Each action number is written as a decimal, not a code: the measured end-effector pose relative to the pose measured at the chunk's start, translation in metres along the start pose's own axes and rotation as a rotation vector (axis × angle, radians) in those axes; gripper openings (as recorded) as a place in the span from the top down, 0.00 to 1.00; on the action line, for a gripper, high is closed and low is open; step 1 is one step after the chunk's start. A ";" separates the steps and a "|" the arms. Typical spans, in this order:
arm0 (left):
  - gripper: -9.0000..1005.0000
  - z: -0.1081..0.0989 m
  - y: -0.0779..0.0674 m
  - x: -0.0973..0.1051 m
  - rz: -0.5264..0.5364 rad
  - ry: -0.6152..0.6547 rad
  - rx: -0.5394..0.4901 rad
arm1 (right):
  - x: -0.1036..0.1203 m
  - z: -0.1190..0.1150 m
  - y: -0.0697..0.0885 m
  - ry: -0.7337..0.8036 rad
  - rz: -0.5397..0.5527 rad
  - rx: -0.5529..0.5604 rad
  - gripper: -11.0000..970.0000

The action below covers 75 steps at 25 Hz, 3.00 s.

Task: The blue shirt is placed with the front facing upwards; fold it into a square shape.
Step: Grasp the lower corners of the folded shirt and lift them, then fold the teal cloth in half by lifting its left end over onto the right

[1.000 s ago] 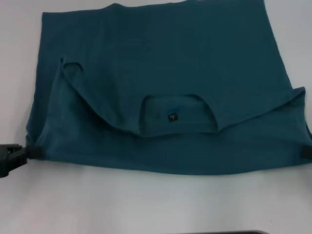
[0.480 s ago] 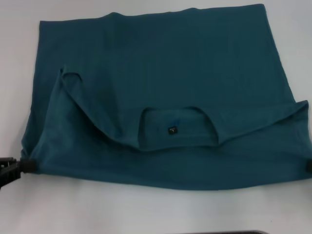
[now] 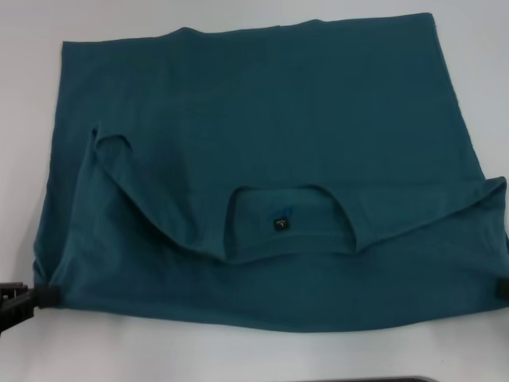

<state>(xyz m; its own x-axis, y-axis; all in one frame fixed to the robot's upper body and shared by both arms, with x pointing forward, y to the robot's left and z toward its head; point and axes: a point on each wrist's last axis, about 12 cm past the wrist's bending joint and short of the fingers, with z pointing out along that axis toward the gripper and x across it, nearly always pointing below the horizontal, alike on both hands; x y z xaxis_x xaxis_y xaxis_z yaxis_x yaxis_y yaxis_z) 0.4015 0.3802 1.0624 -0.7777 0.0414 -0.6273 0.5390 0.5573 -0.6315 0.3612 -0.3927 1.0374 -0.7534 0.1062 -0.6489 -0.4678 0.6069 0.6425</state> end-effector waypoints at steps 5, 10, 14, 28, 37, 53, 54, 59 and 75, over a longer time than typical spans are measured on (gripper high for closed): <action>0.96 -0.004 -0.001 0.006 -0.004 -0.007 -0.010 | 0.000 0.000 0.001 -0.006 0.000 -0.004 0.85; 0.96 -0.001 0.000 0.004 0.004 -0.011 -0.009 | -0.007 0.004 0.000 -0.006 -0.014 -0.016 0.85; 0.96 0.000 0.001 0.005 -0.002 -0.007 -0.006 | -0.009 0.005 -0.001 -0.005 -0.018 -0.020 0.85; 0.96 -0.002 0.003 0.006 -0.009 -0.021 -0.022 | -0.008 0.003 0.000 -0.011 -0.031 -0.018 0.84; 0.96 -0.004 0.009 -0.006 0.009 -0.018 -0.032 | 0.007 0.005 0.007 -0.021 -0.026 -0.031 0.84; 0.96 -0.003 0.014 -0.011 0.000 -0.030 -0.034 | -0.009 0.012 0.003 -0.034 -0.053 -0.045 0.83; 0.96 -0.004 0.014 -0.012 -0.001 -0.037 -0.035 | -0.012 0.012 0.003 -0.035 -0.056 -0.045 0.83; 0.96 -0.006 0.016 -0.021 0.011 -0.084 -0.044 | -0.034 0.011 -0.003 -0.052 -0.076 -0.034 0.83; 0.96 0.036 0.035 -0.125 0.129 -0.189 -0.127 | -0.130 0.057 -0.026 -0.088 -0.159 0.066 0.82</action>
<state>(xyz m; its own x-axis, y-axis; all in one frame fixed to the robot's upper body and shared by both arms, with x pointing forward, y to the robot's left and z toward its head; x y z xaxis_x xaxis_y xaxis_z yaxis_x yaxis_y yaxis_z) 0.5291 0.3651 1.1024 -0.6248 -0.0302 -0.7802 0.5754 0.6576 -0.4863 0.4971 -0.3775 1.0817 -0.6279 0.0713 -0.7750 -0.5442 0.6717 0.5027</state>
